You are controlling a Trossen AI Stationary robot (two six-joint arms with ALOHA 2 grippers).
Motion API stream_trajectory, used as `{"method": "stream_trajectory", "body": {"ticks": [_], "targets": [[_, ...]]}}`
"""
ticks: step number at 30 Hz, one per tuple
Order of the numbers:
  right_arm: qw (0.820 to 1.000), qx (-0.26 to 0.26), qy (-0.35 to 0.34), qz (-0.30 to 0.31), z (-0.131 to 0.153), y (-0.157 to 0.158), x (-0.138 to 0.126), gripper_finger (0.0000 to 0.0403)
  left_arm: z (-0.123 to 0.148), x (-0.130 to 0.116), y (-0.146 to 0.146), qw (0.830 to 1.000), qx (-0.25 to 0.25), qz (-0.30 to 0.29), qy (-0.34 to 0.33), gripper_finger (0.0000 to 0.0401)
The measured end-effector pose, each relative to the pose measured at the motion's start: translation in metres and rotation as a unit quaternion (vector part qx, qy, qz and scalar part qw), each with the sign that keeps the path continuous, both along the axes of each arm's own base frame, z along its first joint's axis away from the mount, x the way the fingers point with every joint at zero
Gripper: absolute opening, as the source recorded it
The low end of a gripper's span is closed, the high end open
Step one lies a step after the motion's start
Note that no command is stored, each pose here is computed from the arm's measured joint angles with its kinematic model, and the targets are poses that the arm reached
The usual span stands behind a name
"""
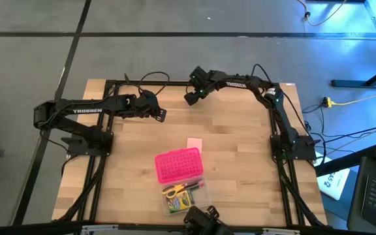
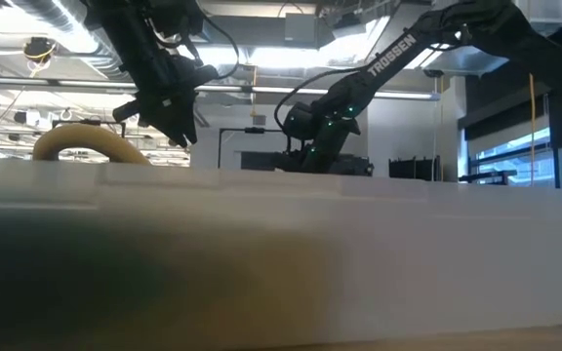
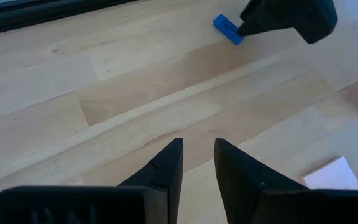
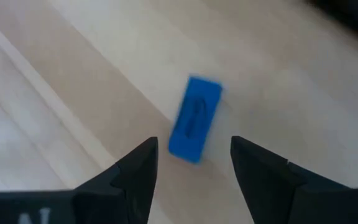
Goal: Pack school essentials
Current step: Put the blue eraser into the pink supply box
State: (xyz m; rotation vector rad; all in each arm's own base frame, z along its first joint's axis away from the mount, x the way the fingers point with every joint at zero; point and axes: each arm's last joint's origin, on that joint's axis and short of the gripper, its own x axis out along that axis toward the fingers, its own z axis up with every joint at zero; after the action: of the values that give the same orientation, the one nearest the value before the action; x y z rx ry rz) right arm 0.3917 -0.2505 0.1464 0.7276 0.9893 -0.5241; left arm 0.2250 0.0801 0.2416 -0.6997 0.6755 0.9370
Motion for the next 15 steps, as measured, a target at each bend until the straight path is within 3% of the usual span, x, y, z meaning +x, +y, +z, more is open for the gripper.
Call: {"method": "stream_trajectory", "body": {"ticks": [7,15], "targets": [[0.999,0.024,0.036,-0.006,0.027,-0.006,-0.004,0.0204,0.0,0.0,0.0,1.0,0.0,0.0,0.0,0.0085],[1.0,-0.006,0.0,-0.007,0.059,-0.011,0.007,0.0204,0.0,0.0,0.0,1.0,0.0,0.0,0.0,0.0085]]}}
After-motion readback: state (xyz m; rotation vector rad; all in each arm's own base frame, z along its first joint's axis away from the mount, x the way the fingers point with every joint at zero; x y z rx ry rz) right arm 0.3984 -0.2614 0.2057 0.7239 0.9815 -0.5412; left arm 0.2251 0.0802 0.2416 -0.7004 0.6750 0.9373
